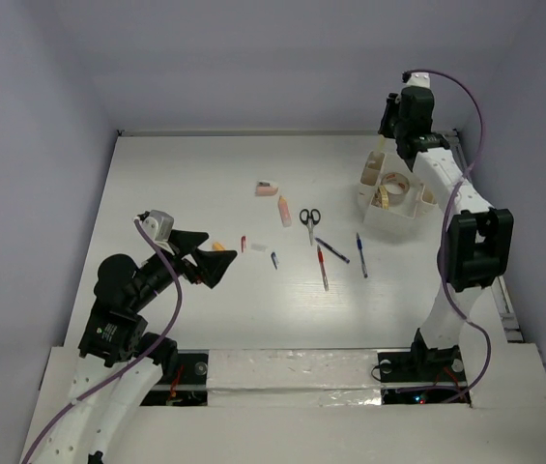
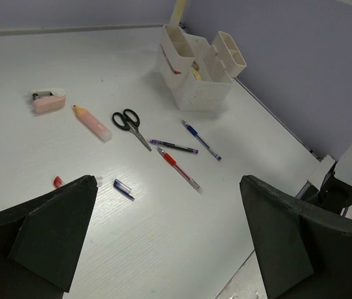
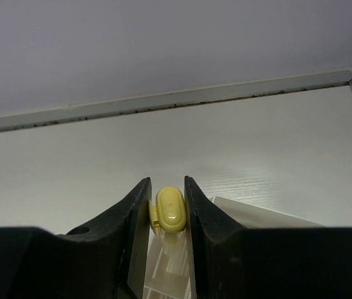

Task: Sort the stationery into containers
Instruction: Place the pen in the storage box.

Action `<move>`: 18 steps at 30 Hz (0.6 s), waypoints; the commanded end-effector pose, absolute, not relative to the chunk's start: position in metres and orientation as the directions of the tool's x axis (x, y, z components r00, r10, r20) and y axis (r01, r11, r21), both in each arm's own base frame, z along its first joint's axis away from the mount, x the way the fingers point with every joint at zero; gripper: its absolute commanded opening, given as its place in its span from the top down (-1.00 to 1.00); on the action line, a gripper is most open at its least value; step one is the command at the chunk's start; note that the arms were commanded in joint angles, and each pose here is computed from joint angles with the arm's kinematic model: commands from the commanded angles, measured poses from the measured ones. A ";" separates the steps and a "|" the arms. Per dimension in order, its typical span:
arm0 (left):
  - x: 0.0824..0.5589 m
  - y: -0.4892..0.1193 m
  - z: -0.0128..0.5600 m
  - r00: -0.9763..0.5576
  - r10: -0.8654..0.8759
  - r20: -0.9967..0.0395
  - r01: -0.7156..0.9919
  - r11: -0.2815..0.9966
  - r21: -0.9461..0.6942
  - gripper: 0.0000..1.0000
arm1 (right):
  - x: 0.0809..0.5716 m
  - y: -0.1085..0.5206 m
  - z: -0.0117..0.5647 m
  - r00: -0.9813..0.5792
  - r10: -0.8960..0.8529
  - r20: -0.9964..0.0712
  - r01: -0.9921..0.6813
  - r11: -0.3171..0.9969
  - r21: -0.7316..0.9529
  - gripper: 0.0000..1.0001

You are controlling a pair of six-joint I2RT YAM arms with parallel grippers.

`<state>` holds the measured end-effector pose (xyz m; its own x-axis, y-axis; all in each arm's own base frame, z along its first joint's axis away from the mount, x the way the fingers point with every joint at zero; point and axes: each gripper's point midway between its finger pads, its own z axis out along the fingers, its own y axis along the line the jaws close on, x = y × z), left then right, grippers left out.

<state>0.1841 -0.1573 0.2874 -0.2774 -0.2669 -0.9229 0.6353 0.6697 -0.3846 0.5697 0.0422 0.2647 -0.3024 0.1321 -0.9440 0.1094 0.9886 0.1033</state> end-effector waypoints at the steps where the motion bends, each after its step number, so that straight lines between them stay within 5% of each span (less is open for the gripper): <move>1: 0.185 -0.158 0.294 -0.246 -0.269 -0.931 0.649 0.668 -0.365 -0.98 | 0.574 0.042 0.277 -0.258 0.126 -0.958 0.109 0.989 0.101 1.00; 9: 0.185 -0.158 0.294 -0.245 -0.270 -0.931 0.649 0.668 -0.364 -0.98 | 0.568 0.042 0.251 -0.288 0.148 -0.946 0.121 0.986 0.117 0.99; 14: 0.184 -0.158 0.295 -0.240 -0.271 -0.932 0.653 0.666 -0.362 -0.98 | 0.565 0.052 0.245 -0.306 0.127 -0.944 0.098 0.990 0.102 0.77; 17: 0.183 -0.158 0.296 -0.235 -0.274 -0.932 0.654 0.665 -0.361 -0.98 | 0.565 0.056 0.244 -0.314 0.115 -0.943 0.100 0.991 0.087 0.28; 18: 0.184 -0.157 0.296 -0.236 -0.274 -0.932 0.653 0.666 -0.361 -0.98 | 0.565 0.060 0.247 -0.311 0.111 -0.944 0.091 0.992 0.086 -0.07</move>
<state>0.1848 -0.1566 0.2874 -0.2757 -0.2681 -0.9231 0.6318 0.6732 -0.3842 0.5609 0.0484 0.2217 -0.3744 0.1316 -0.9179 0.1133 0.9889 0.0956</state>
